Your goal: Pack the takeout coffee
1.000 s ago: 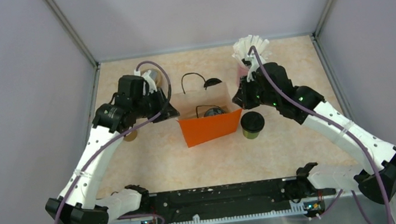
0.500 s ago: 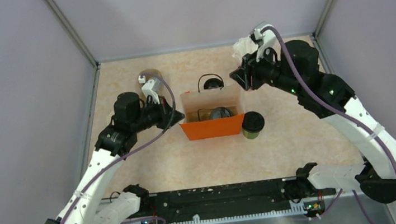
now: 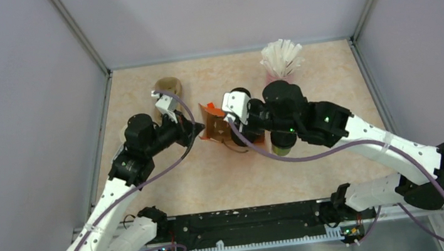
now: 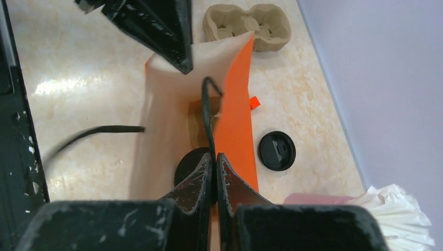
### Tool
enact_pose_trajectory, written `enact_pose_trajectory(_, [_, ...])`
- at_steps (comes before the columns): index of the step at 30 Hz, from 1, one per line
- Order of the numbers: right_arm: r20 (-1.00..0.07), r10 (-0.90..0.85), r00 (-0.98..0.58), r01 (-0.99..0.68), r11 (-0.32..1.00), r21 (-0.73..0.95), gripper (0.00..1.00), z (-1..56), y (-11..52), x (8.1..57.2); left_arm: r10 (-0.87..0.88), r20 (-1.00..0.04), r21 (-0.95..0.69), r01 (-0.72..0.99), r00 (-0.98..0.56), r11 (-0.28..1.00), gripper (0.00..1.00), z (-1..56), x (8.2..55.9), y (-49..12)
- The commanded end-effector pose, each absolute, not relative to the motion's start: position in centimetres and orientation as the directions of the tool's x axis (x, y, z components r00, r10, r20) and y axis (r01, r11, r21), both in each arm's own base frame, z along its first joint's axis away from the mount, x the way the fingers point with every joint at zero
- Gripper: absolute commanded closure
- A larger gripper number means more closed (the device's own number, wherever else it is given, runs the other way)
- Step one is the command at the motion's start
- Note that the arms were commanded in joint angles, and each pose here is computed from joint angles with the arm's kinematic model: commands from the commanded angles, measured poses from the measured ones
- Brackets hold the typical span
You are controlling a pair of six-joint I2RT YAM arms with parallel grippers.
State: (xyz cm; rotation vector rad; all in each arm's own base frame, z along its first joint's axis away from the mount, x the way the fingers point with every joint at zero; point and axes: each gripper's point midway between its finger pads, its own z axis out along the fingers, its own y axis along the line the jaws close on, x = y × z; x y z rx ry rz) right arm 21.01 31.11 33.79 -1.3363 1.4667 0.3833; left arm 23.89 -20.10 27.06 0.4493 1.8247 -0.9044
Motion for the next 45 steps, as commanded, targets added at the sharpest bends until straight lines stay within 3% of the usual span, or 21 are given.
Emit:
enact_pose_trajectory(1, [-0.821,-0.458,0.340,-0.794,0.327,-0.512,1.00,37.4,31.3,20.5,-0.115,-0.921,-0.355,0.676,-0.373,0.646,1.00,28.5,24.2,-20.2])
enact_pose_trajectory(9, [-0.805,-0.475,0.356,-0.824,0.246,-0.510,1.00,37.0,32.7,17.4,-0.154,-0.905,-0.397,0.658,-0.396,0.640,1.00,28.0,23.5,-20.0])
enact_pose_trajectory(16, [-0.798,-0.478,0.365,-0.797,0.282,-0.534,0.99,37.7,32.7,17.2,-0.138,-0.893,-0.408,0.639,-0.429,0.652,1.00,27.7,23.5,-19.9])
enact_pose_trajectory(18, [-0.831,-0.424,0.360,-0.787,0.341,-0.514,0.94,39.9,32.7,17.4,-0.147,-0.884,-0.423,0.624,-0.444,0.658,1.00,27.6,23.5,-19.8])
enact_pose_trajectory(21, [-0.855,-0.384,0.348,-0.777,0.392,-0.492,0.71,41.7,32.6,17.7,-0.175,-0.875,-0.446,0.610,-0.451,0.655,1.00,27.5,23.2,-19.7])
enact_pose_trajectory(25, [-0.865,-0.400,0.303,-0.793,0.398,-0.462,0.59,41.1,32.0,17.4,-0.206,-0.858,-0.477,0.579,-0.471,0.661,1.00,27.1,23.2,-19.5])
enact_pose_trajectory(27, [-0.882,-0.366,0.296,-0.803,0.405,-0.438,0.59,42.1,31.7,17.0,-0.225,-0.847,-0.496,0.563,-0.482,0.661,1.00,27.3,23.2,-19.4])
enact_pose_trajectory(30, [-0.862,-0.407,0.303,-0.821,0.348,-0.453,0.76,41.6,32.0,16.1,-0.249,-0.840,-0.512,0.552,-0.481,0.658,1.00,27.3,23.0,-19.3])
enact_pose_trajectory(32, [-0.840,-0.436,0.322,-0.828,0.301,-0.474,0.80,40.9,32.6,15.2,-0.261,-0.838,-0.515,0.537,-0.479,0.669,1.00,27.1,23.1,-19.0])
enact_pose_trajectory(38, [-0.829,-0.407,0.384,-0.814,0.274,-0.512,0.79,41.5,34.8,13.5,-0.278,-0.825,-0.532,0.511,-0.492,0.676,1.00,27.1,22.9,-18.7])
enact_pose_trajectory(45, [-0.753,-0.574,0.322,-0.818,0.232,-0.526,0.82,34.3,35.7,14.6,-0.276,-0.830,-0.527,0.520,-0.485,0.672,1.00,26.9,22.4,-18.6])
